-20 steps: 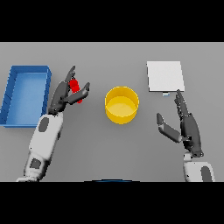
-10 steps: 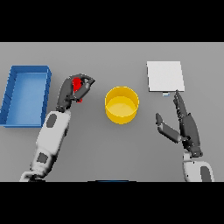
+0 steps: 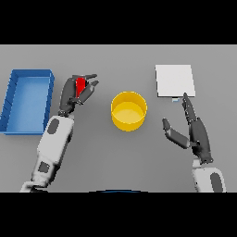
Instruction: Pick up the red beaker and tilt it to pour out 1 green nut into yellow bowl. Pick up the yellow bowl and place it on the metallic measuring scale.
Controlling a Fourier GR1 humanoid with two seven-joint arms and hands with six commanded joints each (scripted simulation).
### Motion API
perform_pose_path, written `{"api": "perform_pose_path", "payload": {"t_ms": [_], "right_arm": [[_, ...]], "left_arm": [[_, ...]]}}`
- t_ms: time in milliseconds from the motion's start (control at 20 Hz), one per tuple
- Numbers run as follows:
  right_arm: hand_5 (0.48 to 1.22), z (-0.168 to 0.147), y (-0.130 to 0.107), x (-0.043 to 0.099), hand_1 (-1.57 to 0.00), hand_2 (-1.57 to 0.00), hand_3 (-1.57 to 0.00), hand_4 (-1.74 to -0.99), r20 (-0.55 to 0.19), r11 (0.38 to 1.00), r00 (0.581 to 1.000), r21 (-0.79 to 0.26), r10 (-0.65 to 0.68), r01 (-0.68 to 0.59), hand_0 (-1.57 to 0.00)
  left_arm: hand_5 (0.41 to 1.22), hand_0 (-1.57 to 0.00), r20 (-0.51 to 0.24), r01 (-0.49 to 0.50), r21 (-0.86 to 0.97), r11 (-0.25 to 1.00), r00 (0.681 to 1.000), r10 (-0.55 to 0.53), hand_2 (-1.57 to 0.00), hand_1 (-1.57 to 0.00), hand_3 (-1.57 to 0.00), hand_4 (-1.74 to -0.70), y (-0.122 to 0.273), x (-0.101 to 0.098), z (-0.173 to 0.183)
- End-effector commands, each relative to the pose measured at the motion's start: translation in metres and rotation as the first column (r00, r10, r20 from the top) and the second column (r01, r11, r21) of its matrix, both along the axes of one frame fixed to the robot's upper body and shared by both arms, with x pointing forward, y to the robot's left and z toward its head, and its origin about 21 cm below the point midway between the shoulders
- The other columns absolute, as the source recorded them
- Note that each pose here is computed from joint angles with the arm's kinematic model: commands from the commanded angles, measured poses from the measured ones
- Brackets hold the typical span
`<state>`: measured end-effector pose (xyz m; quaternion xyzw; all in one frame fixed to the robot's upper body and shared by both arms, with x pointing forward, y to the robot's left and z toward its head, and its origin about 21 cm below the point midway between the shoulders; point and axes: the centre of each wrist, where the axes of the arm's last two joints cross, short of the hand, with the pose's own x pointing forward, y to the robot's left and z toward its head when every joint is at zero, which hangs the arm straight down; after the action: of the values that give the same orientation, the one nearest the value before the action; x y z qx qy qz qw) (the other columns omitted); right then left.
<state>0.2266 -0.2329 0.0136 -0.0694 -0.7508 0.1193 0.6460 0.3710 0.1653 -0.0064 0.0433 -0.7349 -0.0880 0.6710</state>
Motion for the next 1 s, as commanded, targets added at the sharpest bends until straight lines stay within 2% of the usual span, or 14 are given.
{"api": "perform_pose_path", "payload": {"t_ms": [0, 150, 250, 350, 600, 750, 950], "right_arm": [[0.669, -0.001, 0.002, 0.001, 0.0, 0.0, 0.0, -1.258, -0.003, 1.0, 1.0, 0.004, 0.005, -0.005, 0.0], [0.673, -0.003, 0.004, -0.002, 0.0, 0.0, 0.0, -1.245, 0.013, 1.0, 1.0, -0.001, 0.0, 0.0, 0.0], [0.685, -0.002, 0.003, -0.004, 0.0, 0.0, 0.0, -1.247, 0.024, 1.0, 1.0, -0.026, -0.001, 0.002, 0.0], [0.691, -0.001, 0.007, -0.008, 0.0, 0.0, 0.0, -1.243, 0.021, 0.999, 1.0, -0.04, -0.005, 0.006, 0.0], [0.71, 0.001, 0.002, -0.011, 0.0, 0.0, 0.0, -1.243, 0.011, 0.999, 1.0, -0.032, -0.012, 0.012, 0.0], [0.717, 0.002, 0.003, -0.01, 0.0, 0.0, 0.0, -1.254, 0.008, 0.999, 1.0, -0.043, -0.005, 0.006, 0.0], [0.721, -0.001, 0.007, -0.01, 0.0, 0.0, 0.0, -1.267, 0.013, 1.0, 1.0, -0.018, 0.007, -0.007, 0.0]], "left_arm": [[1.098, -1.53, 0.016, -0.006, 0.01, 1.0, 1.0, 0.006, -1.53, -1.53, -1.53, -1.7, -0.001, 0.001, 0.008], [1.101, -1.55, 0.056, 0.01, 0.096, 0.995, 0.998, -0.016, -1.55, -1.55, -1.55, -1.72, -0.002, 0.003, 0.032], [1.113, -1.56, 0.067, 0.064, 0.234, 0.97, 0.994, -0.082, -1.56, -1.56, -1.56, -1.73, -0.005, 0.004, 0.049], [1.121, -1.56, 0.048, 0.123, 0.38, 0.917, 0.987, -0.153, -1.56, -1.56, -1.56, -1.73, -0.012, 0.006, 0.062], [1.113, -1.56, 0.029, 0.172, 0.477, 0.862, 0.977, -0.212, -1.56, -1.56, -1.56, -1.73, -0.008, 0.0, 0.066], [1.112, -1.57, 0.027, 0.19, 0.657, 0.729, 0.961, -0.276, -1.57, -1.57, -1.57, -1.74, -0.021, 0.001, 0.077], [1.152, -1.57, 0.003, 0.176, 0.878, 0.445, 0.928, -0.373, -1.57, -1.57, -1.57, -1.74, -0.039, 0.008, 0.087]]}}
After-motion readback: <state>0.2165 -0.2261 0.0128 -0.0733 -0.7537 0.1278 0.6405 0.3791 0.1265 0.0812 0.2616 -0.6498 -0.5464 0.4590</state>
